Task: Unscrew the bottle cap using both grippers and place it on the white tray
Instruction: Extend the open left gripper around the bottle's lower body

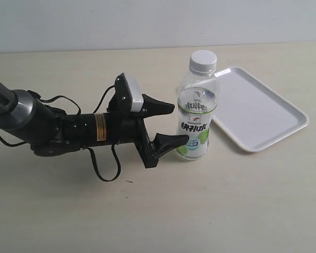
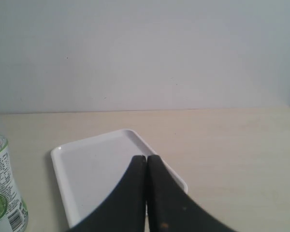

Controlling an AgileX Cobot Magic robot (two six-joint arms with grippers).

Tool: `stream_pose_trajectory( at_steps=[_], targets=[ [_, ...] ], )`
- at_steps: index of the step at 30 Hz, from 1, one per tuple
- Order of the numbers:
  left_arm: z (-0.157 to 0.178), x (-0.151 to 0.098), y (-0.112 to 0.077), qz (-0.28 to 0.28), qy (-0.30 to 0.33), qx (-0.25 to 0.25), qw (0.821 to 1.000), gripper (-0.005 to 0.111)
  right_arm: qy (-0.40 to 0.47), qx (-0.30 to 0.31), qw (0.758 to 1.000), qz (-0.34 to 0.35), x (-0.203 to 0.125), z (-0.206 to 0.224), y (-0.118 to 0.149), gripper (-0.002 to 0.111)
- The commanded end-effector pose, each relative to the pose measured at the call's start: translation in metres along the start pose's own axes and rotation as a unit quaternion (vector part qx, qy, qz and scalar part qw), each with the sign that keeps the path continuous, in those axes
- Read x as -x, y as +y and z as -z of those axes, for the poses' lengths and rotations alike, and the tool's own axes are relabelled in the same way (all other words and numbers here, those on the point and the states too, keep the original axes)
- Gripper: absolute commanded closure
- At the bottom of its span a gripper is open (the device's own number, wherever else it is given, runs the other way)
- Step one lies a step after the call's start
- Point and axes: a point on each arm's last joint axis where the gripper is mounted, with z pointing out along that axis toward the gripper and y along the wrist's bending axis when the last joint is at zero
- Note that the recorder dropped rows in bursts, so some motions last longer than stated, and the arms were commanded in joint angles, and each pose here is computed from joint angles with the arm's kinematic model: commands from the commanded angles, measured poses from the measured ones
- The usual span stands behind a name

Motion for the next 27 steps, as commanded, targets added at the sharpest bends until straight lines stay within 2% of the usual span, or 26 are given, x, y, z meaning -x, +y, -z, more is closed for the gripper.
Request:
stream_pose_trajectory(
  at_steps=[1,10,16,24,27],
  targets=[
    [-0.0045,0.0047,0.0000,0.007,-0.005,0.002,1.000,0.029,-0.001,-0.004,1.000,0.002,-0.0010,0.0001,-0.0005,0.108],
    [-0.0102,0.0063,-0.0083,0.002,-0.006,-0.011,1.000,0.029,-0.001,-0.004,1.000,0.003,-0.0010,0.0001,-0.0005,0.108],
    [-0.0106,0.0062,-0.0057,0.011,-0.005,0.005,1.000,0.029,-0.001,-0.004,1.000,0.003,-0.0010,0.0001,-0.0005,0.108],
    [-0.0106,0.0065,-0.0046,-0.008,-0.006,0.012,1.000,0.030,-0.001,-0.004,1.000,0.003,-0.0010,0.0001,-0.0005,0.108],
    [-0.0106,0.0060,-0.0044,-0.008,-0.003,0.012,1.000,0.026,-0.001,-0.004,1.000,0.002,-0.0010,0.0001,-0.0005,0.108]
  ],
)
